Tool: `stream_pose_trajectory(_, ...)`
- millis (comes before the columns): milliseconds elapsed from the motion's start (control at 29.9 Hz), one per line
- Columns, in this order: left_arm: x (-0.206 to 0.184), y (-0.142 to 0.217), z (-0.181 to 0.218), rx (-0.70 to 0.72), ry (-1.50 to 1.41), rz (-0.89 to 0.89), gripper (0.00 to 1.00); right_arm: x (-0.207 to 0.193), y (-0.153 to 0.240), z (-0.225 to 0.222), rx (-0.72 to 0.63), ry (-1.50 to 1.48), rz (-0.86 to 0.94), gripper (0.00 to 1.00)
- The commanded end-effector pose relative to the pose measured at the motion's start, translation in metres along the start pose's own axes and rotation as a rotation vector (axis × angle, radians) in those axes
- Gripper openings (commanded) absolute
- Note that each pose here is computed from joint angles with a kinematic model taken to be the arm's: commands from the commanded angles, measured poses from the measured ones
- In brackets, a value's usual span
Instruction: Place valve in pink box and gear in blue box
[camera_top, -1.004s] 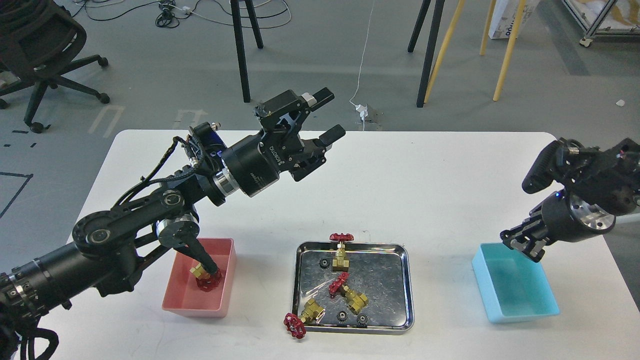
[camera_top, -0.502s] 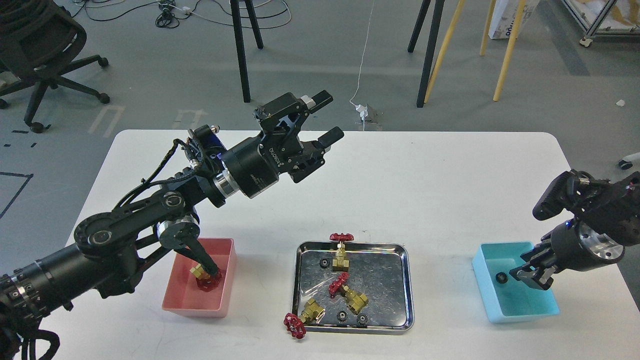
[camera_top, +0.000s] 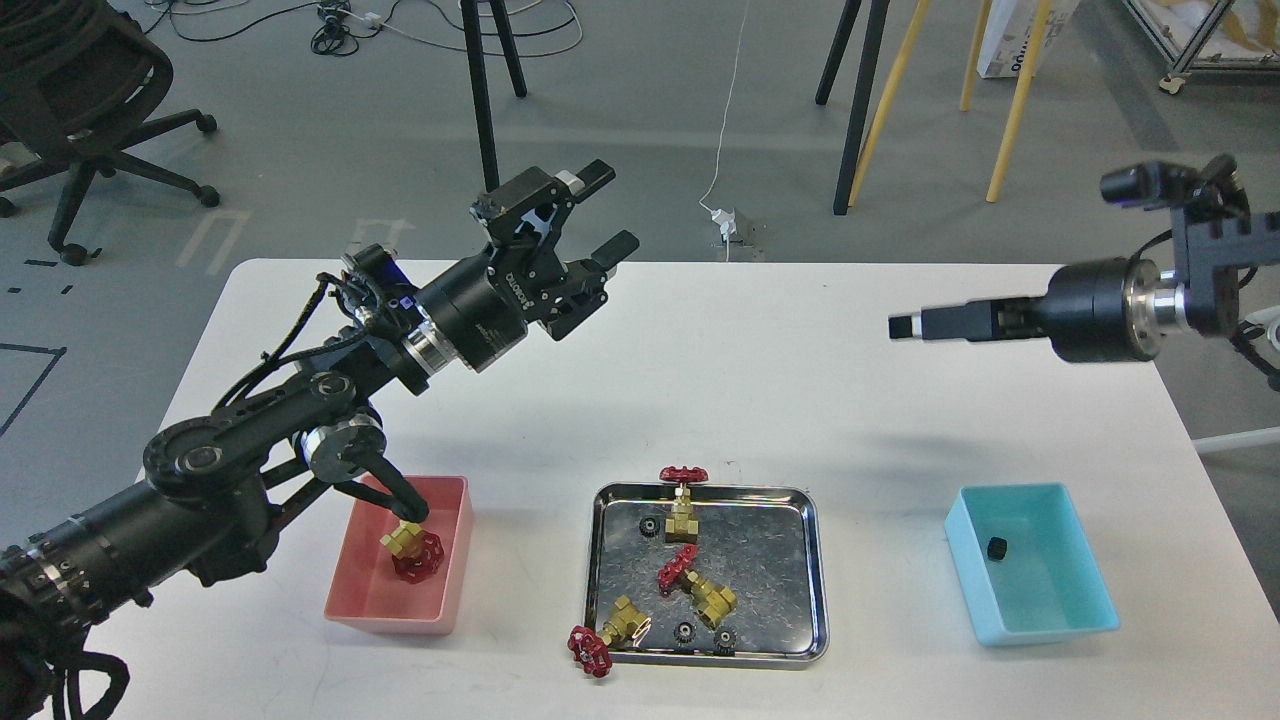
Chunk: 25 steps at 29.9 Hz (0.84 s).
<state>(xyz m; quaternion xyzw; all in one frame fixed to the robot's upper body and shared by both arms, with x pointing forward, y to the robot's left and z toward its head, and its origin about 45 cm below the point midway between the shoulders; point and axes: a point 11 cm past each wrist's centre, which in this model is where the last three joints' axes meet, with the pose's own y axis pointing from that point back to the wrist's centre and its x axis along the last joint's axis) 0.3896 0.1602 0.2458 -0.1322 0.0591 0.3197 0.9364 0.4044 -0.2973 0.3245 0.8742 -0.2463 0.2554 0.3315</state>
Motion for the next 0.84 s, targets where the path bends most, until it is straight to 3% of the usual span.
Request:
stream_pose_trajectory(0, 0.017, -0.010, 0.043, -0.085, -0.003, -0.013, 0.79, 0.070, 0.002, -0.022, 0.282, -0.520, 0.327, 0.94)
stream_pose_trajectory(67, 0.038, -0.013, 0.058, -0.116, 0.015, 0.049, 0.79, 0.094, 0.005, -0.025, 0.407, -0.715, 0.413, 0.95)
stream_pose_trajectory(167, 0.071, -0.006, 0.069, -0.139, 0.022, 0.158, 0.79, 0.100, 0.000, -0.029, 0.549, -0.877, 0.392, 0.96)
stream_pose_trajectory(301, 0.106, 0.009, 0.066, -0.129, 0.007, 0.282, 0.79, 0.098, -0.012, 0.002, 0.581, -0.971, 0.489, 0.97)
stream_pose_trajectory(435, 0.115, 0.012, 0.049, -0.116, 0.030, 0.338, 0.79, 0.081, -0.027, 0.035, 0.554, -1.046, 0.556, 0.98)
stream_pose_trajectory(669, 0.114, 0.011, 0.041, -0.156, 0.106, 0.371, 0.80, 0.049, -0.056, 0.044, 0.582, -1.162, 0.539, 0.98)
stream_pose_trajectory(803, 0.102, -0.003, 0.030, -0.156, 0.138, 0.345, 0.80, 0.056, -0.047, 0.052, 0.621, -1.193, 0.602, 0.98)
